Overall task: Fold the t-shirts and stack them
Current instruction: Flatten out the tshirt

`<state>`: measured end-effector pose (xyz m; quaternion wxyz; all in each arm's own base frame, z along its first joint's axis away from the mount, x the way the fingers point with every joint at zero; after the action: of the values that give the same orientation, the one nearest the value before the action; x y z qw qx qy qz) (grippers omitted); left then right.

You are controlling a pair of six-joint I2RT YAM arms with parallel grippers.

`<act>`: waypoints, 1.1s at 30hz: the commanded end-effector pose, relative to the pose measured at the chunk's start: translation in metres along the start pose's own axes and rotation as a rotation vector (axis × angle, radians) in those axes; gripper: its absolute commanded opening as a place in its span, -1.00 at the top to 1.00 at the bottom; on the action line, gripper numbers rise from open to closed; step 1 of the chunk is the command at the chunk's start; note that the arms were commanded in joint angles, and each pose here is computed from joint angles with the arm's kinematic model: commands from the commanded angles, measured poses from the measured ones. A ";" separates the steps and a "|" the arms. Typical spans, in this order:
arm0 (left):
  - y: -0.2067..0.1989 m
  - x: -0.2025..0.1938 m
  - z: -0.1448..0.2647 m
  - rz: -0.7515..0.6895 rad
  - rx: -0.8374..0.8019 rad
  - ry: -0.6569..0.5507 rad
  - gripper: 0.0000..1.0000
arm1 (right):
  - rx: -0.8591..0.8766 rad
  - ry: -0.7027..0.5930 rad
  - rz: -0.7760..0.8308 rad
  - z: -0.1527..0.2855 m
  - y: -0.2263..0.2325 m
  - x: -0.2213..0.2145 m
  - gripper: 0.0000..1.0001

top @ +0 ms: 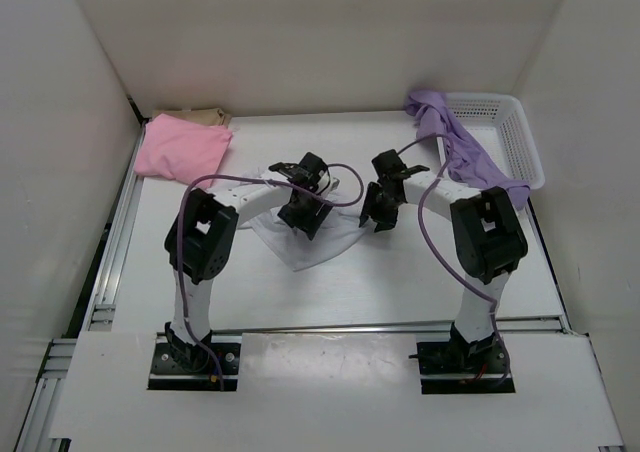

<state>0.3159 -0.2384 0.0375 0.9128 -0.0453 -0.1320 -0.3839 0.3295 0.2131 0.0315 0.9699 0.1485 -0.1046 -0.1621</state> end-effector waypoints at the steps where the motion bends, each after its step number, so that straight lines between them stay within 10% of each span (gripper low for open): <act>1: 0.005 0.022 0.005 0.001 0.014 -0.056 -0.44 | 0.063 -0.021 -0.056 0.008 0.006 0.002 -0.04; 13: -0.017 -0.025 0.023 0.006 -0.090 0.050 0.79 | 0.051 0.011 0.006 0.010 0.004 -0.023 1.00; 18: 0.006 -0.048 0.086 0.086 -0.054 -0.066 0.79 | 0.104 0.155 0.265 0.038 -0.001 -0.105 0.91; 20: 0.018 -0.076 0.096 0.142 -0.026 -0.071 0.79 | 0.136 0.262 0.416 0.044 -0.014 -0.158 0.56; 21: 0.018 -0.082 0.115 0.138 0.003 -0.131 0.79 | 0.165 0.239 0.450 0.057 -0.013 -0.166 0.05; 24: 0.007 -0.114 0.120 0.148 -0.014 -0.122 0.79 | 0.194 0.174 0.512 0.073 -0.017 -0.173 -0.18; 33: -0.004 -0.173 0.119 0.223 -0.052 -0.046 0.79 | 0.341 -0.164 0.613 0.095 0.105 -0.109 0.11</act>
<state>0.1856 -0.1053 0.1070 0.9410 -0.0840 -0.1560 -0.2884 0.2053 0.2813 0.1178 0.9462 0.2402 -0.1854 0.1122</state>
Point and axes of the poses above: each gripper's point midway between its finger pads, its own z axis back along the fingers, its own y axis along the line the jaws close on, x = y × z, the point moved 1 cm from there along z, back along the fingers, and after that the axes turned 9 degrees about -z, right-handed, at the moved point
